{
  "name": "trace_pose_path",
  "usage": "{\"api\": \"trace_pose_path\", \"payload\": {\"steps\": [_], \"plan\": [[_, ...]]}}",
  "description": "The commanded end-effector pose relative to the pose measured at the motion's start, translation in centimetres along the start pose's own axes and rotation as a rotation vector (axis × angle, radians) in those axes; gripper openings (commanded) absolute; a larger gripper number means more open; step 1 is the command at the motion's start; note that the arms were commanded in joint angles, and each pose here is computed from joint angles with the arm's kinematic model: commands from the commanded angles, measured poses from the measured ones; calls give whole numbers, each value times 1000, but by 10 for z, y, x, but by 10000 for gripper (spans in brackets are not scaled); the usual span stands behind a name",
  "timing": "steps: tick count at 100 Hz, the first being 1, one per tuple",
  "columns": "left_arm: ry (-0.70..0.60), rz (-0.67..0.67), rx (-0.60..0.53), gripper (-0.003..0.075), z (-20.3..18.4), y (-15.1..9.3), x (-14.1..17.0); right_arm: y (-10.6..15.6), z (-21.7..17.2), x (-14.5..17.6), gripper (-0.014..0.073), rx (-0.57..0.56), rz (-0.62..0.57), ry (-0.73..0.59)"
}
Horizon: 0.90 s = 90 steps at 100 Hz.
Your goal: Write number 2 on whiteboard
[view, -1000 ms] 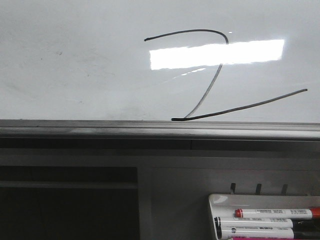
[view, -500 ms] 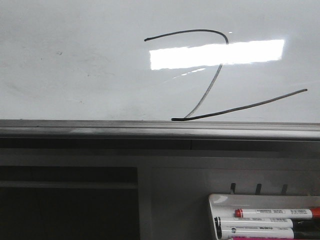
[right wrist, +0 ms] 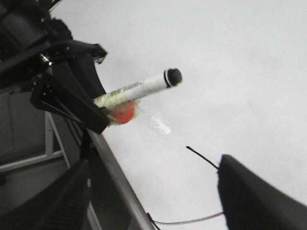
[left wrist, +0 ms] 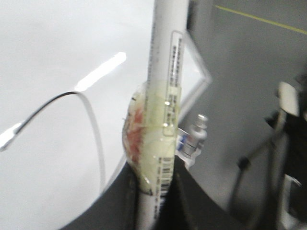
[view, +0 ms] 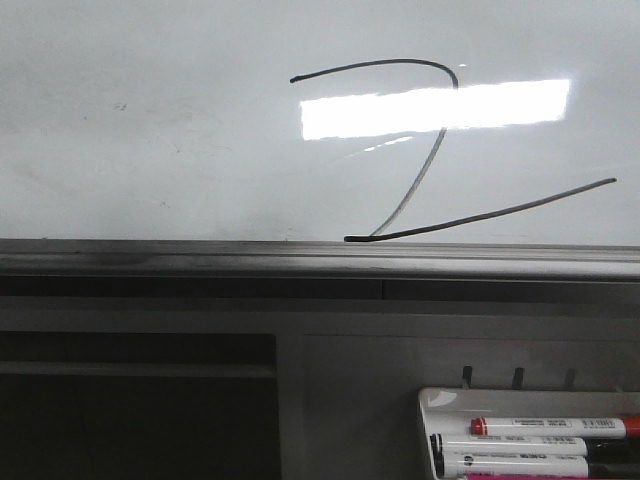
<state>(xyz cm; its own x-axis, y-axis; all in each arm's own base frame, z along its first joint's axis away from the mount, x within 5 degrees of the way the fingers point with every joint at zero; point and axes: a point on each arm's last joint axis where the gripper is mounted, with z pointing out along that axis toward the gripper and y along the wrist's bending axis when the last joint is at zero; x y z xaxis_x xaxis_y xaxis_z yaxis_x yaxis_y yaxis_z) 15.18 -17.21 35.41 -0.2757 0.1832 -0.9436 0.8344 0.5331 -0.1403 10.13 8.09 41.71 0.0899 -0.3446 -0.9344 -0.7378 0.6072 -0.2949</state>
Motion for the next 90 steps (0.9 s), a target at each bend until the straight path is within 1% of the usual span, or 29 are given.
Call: {"api": "trace_pose_path", "payload": {"steps": [1, 2, 3, 5, 6, 7, 10, 12, 17, 25, 28, 38, 43, 66, 90], "plan": [[-179, -186, -250, -20, -3, 25, 1, -7, -11, -6, 273, 103, 45, -47], [-185, -199, -265, -20, -3, 27, 2, -7, -11, -5, 251, 104, 48, -42], [-190, -213, -295, -20, -2, 30, 5, -7, -11, -4, 207, 104, 50, -38], [-199, -247, -337, -20, 0, 35, 10, -7, -11, -1, 160, 108, 53, -32], [-202, -264, -349, -20, 1, 37, 11, -6, -10, 1, 113, 108, 57, -25], [-206, -273, -369, -20, 1, 39, 13, -6, -9, 3, 89, 106, 58, -21], [-198, -293, -399, -20, 5, 43, 18, -6, -7, 7, -30, 106, 66, -8], [-191, -292, -411, -20, 8, 45, 19, -6, -6, 10, -77, 102, 71, 1], [-162, -266, -419, -20, 17, 48, 22, -4, -2, 18, -70, 97, 87, 21], [-121, -189, -417, -20, 31, 52, 23, -3, 4, 32, -71, 100, 117, 47], [-120, -187, -427, -20, 36, 54, 21, -3, 5, 36, -71, 101, 125, 54], [-127, -212, -501, -20, 51, 66, 22, -1, 9, 45, -71, 94, 138, 78], [-120, -211, -520, -20, 58, 70, 24, 0, 9, 47, -71, 88, 141, 85], [-54, -225, -539, -20, 86, 86, 32, 2, 9, 45, -71, 70, 179, 65], [-14, -305, -552, -20, 88, 107, 39, 3, 9, 46, -71, 57, 184, 68]]}}
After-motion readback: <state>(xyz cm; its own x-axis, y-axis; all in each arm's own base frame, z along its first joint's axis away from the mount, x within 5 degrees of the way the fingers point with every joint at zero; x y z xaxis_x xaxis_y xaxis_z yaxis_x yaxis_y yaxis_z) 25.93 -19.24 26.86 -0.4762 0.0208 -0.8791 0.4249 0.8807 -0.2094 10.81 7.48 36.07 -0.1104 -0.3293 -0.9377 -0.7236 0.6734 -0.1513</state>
